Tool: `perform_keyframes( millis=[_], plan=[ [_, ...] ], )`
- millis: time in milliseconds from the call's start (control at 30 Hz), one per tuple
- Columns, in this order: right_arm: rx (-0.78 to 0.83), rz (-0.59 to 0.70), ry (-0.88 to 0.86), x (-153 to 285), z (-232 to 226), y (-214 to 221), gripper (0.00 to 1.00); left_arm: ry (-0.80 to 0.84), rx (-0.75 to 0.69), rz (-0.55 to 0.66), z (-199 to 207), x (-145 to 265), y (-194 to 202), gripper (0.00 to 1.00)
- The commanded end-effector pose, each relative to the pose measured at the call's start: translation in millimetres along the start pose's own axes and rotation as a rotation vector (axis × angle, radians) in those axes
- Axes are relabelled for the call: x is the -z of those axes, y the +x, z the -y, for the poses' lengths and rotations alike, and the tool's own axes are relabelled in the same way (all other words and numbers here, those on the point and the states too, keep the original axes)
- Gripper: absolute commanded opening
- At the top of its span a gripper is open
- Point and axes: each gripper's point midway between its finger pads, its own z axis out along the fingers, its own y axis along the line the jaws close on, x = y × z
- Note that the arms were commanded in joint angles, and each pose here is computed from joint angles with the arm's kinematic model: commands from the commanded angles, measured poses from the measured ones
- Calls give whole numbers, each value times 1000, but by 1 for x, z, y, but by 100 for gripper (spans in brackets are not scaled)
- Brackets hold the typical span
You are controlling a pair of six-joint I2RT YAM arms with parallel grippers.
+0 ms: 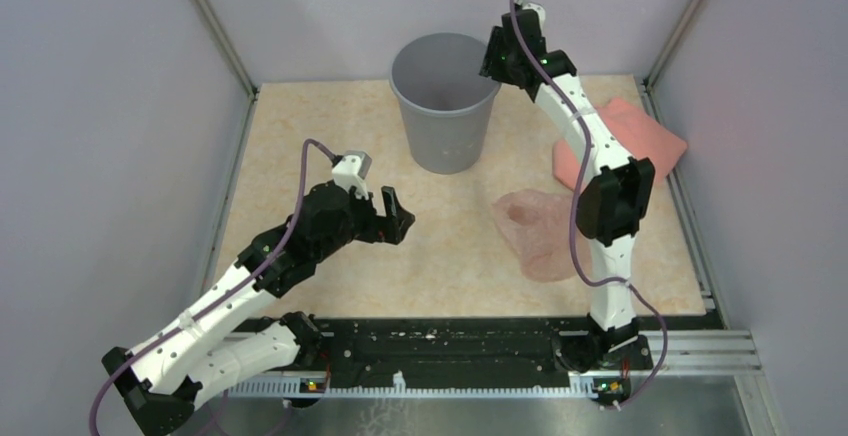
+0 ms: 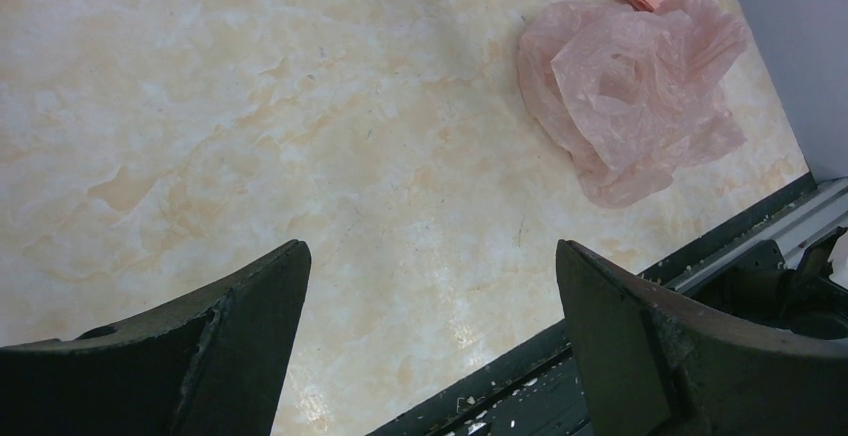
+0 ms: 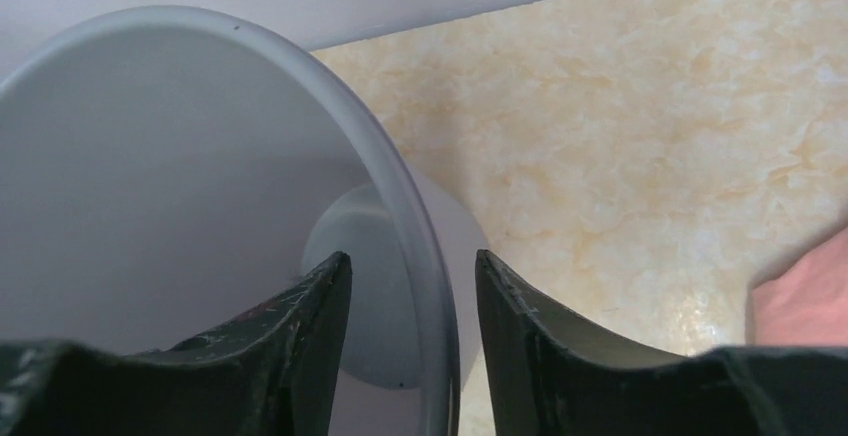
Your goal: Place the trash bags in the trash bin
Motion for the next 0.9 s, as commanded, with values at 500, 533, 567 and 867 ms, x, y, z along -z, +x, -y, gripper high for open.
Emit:
perform_keyframes(
  millis=[500,533,567,867],
  plan=[
    [47,127,-234,142,-19,-35,99,55,-7,16,7,-6,2,98],
    [47,122,-236,150,-16,-29,99,64,-10,17,9,-6,2,98],
    [44,137,-246,164,-14,-27,99,73,-12,19,10,-7,2,98],
    [65,79,-206,225,27,61,98,216,-18,-41,34,-23,19,98]
  ],
)
